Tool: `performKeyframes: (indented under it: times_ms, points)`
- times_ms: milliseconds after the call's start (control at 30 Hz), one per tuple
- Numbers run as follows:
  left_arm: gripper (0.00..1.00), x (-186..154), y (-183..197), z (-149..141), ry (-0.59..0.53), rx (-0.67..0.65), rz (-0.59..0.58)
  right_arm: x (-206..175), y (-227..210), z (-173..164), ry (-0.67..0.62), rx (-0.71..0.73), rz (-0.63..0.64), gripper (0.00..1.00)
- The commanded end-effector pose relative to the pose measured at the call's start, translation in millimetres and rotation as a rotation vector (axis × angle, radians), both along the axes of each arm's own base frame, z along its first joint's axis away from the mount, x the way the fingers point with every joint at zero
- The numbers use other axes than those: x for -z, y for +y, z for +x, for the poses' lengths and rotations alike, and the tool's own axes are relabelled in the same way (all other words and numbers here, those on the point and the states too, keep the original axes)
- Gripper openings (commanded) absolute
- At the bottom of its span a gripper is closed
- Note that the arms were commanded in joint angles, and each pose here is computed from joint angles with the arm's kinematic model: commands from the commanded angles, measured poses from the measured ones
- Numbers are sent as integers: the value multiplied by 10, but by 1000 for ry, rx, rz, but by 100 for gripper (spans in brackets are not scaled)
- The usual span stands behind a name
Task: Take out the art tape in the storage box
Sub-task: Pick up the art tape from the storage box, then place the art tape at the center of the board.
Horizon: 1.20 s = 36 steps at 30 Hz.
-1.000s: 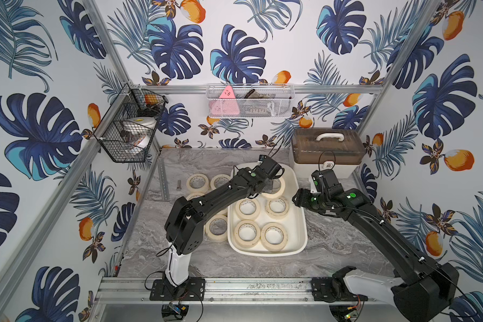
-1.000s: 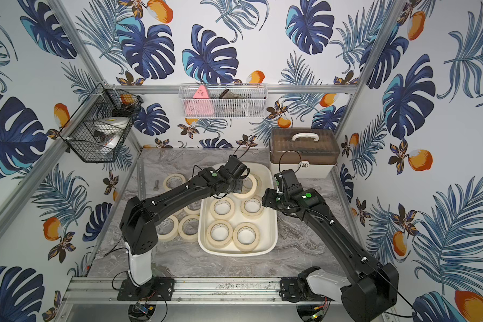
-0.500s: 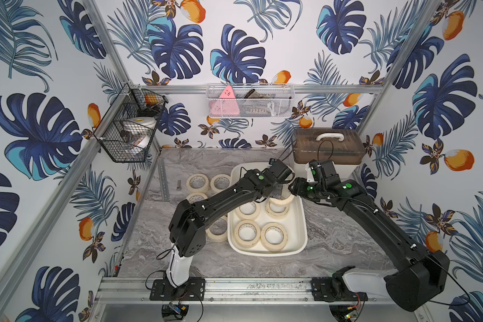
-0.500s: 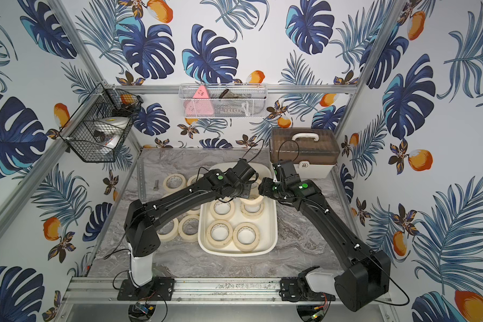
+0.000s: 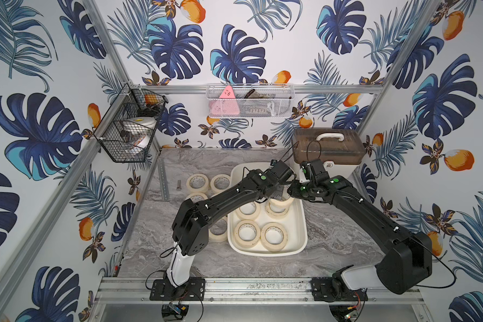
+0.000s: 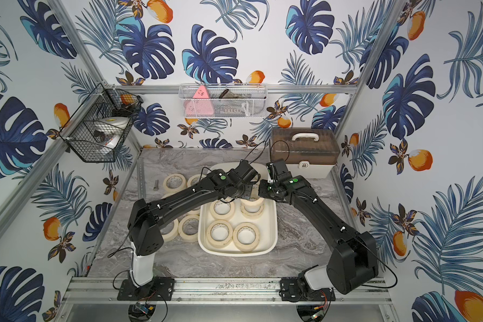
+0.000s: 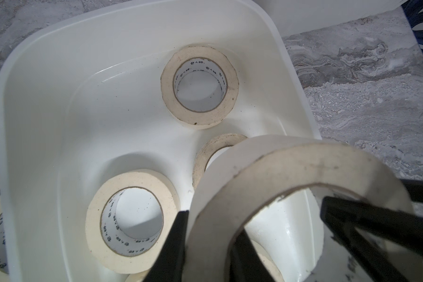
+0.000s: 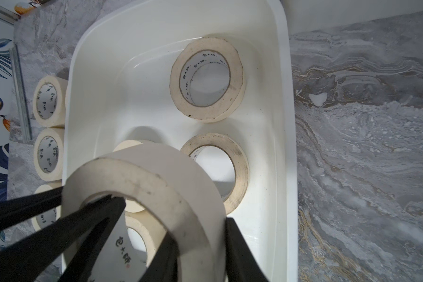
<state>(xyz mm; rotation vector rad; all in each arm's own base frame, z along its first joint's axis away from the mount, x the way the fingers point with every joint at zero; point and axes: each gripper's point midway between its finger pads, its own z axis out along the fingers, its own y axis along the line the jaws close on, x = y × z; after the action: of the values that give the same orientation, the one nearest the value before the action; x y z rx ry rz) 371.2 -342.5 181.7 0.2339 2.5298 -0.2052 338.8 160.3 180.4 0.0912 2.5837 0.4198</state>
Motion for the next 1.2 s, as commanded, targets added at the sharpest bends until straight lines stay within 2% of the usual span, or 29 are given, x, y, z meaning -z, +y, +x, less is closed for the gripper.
performKeyframes:
  times_ms: [0,67,300,400,467,567,900,1000,1167]
  points:
    - [19,-39,-83,-68,34,9,-68,-117,-32,169,-62,69,19,22]
    - [29,-83,-96,-78,27,21,-82,-127,-47,165,-67,71,15,17]
    - [50,-368,-154,-103,-21,59,-155,-130,-68,154,-69,69,4,0]
    - [57,-563,-180,-128,-46,90,-194,-141,-94,162,-70,74,-9,0]
    - [67,-678,-198,-148,-64,117,-209,-149,-114,161,-72,77,-19,0]
    - [73,-832,-119,-124,-97,104,-205,-168,-155,170,-79,87,-36,0]
    - [83,-1242,491,-81,-215,9,-230,-301,-496,299,-111,183,-88,0]
    - [84,-1258,719,-83,-228,-30,-222,-347,-677,358,-120,243,-87,0]
    - [85,-1138,958,-87,-207,-66,-213,-350,-1139,426,-123,421,-94,0]
